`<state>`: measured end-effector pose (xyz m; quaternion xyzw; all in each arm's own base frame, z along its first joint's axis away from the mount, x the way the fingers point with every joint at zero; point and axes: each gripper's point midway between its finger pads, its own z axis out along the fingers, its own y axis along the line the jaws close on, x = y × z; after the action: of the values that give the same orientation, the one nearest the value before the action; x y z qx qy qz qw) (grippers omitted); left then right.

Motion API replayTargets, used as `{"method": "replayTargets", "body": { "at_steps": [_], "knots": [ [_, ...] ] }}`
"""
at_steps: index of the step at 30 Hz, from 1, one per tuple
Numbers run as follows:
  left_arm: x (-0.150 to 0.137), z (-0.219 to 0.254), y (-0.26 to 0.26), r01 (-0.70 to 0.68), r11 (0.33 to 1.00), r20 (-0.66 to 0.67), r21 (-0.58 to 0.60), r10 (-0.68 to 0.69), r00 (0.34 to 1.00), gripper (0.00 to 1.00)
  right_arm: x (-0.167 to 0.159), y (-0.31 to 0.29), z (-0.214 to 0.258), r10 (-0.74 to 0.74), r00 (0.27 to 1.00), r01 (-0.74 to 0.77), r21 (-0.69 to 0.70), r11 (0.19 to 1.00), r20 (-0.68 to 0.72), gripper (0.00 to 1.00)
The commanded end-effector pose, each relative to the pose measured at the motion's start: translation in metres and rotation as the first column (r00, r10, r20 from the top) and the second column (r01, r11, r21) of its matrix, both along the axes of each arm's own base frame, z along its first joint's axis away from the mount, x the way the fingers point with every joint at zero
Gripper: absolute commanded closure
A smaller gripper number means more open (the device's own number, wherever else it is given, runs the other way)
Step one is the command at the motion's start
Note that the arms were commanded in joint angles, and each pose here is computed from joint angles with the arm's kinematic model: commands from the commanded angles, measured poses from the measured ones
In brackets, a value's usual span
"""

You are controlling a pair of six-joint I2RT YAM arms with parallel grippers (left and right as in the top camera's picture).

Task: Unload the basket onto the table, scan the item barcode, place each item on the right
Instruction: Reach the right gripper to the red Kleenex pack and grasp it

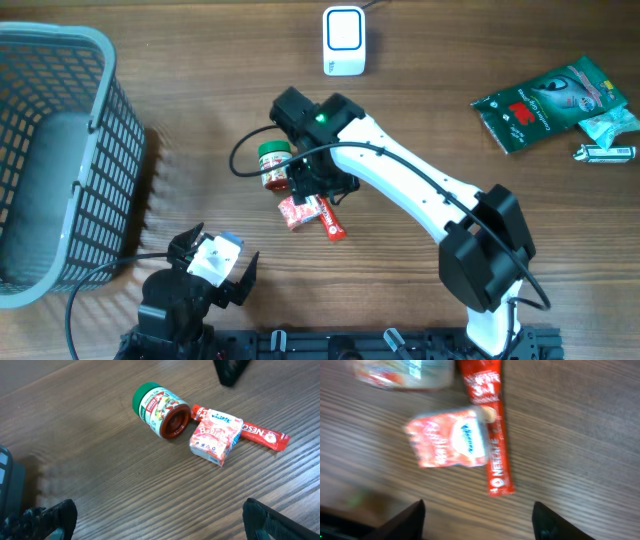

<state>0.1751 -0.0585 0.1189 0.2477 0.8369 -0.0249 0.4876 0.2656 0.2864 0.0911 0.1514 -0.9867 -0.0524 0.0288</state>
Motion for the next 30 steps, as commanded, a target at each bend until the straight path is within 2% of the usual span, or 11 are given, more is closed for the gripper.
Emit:
{"method": "replayTargets", "body": {
  "at_steps": [1, 8, 15, 20, 21, 22, 23, 25, 26, 29, 30],
  "knots": [
    [0.001, -0.001, 0.001, 0.002, 1.0, 0.007, 0.009, -0.002, 1.0, 0.0, -0.01, 0.002, -0.034, 0.086, 0.993, -0.076, 0.117, 0.99, -0.083, 0.41],
    [0.001, -0.001, 0.001, 0.002, 1.0, 0.007, 0.009, -0.002, 1.0, 0.0, 0.004, 0.025, -0.043, 0.119, 0.993, -0.114, 0.228, 0.967, -0.007, 0.38],
    [0.001, -0.001, 0.001, 0.002, 1.0, 0.007, 0.009, -0.002, 1.0, 0.0, 0.009, 0.023, -0.079, 0.116, 0.993, -0.114, 0.201, 0.973, 0.002, 0.43],
    [0.001, -0.001, 0.001, 0.002, 1.0, 0.007, 0.009, -0.002, 1.0, 0.0, 0.01, 0.024, -0.082, 0.118, 0.993, -0.116, 0.2, 0.973, 0.004, 0.8],
    [0.001, -0.001, 0.001, 0.002, 1.0, 0.007, 0.009, -0.002, 1.0, 0.0, 0.01, 0.024, -0.082, 0.118, 0.993, -0.116, 0.199, 0.973, 0.004, 0.79],
    [0.001, -0.001, 0.001, 0.002, 1.0, 0.006, 0.009, -0.002, 1.0, 0.0, 0.01, 0.023, -0.084, 0.118, 0.993, -0.116, 0.197, 0.974, 0.001, 0.69],
    [0.001, -0.001, 0.001, 0.002, 1.0, 0.007, 0.009, -0.002, 1.0, 0.0, 0.009, 0.023, -0.086, 0.117, 0.993, -0.114, 0.194, 0.974, -0.004, 0.66],
    [0.001, -0.001, 0.001, 0.002, 1.0, 0.006, 0.009, -0.002, 1.0, 0.0, 0.002, 0.021, -0.096, 0.116, 0.992, -0.106, 0.185, 0.977, -0.048, 0.69],
    [0.001, -0.001, 0.001, 0.002, 1.0, 0.006, 0.009, -0.002, 1.0, 0.0, -0.003, 0.019, -0.102, 0.117, 0.99, -0.101, 0.18, 0.978, -0.078, 0.74],
    [0.001, -0.001, 0.001, 0.002, 1.0, 0.007, 0.009, -0.002, 1.0, 0.0, -0.005, 0.018, -0.108, 0.115, 0.989, -0.098, 0.172, 0.98, -0.095, 0.96],
    [0.001, -0.001, 0.001, 0.002, 1.0, 0.006, 0.009, -0.002, 1.0, 0.0, -0.006, 0.018, -0.107, 0.116, 0.988, -0.097, 0.177, 0.979, -0.1, 0.96]
  ]
}}
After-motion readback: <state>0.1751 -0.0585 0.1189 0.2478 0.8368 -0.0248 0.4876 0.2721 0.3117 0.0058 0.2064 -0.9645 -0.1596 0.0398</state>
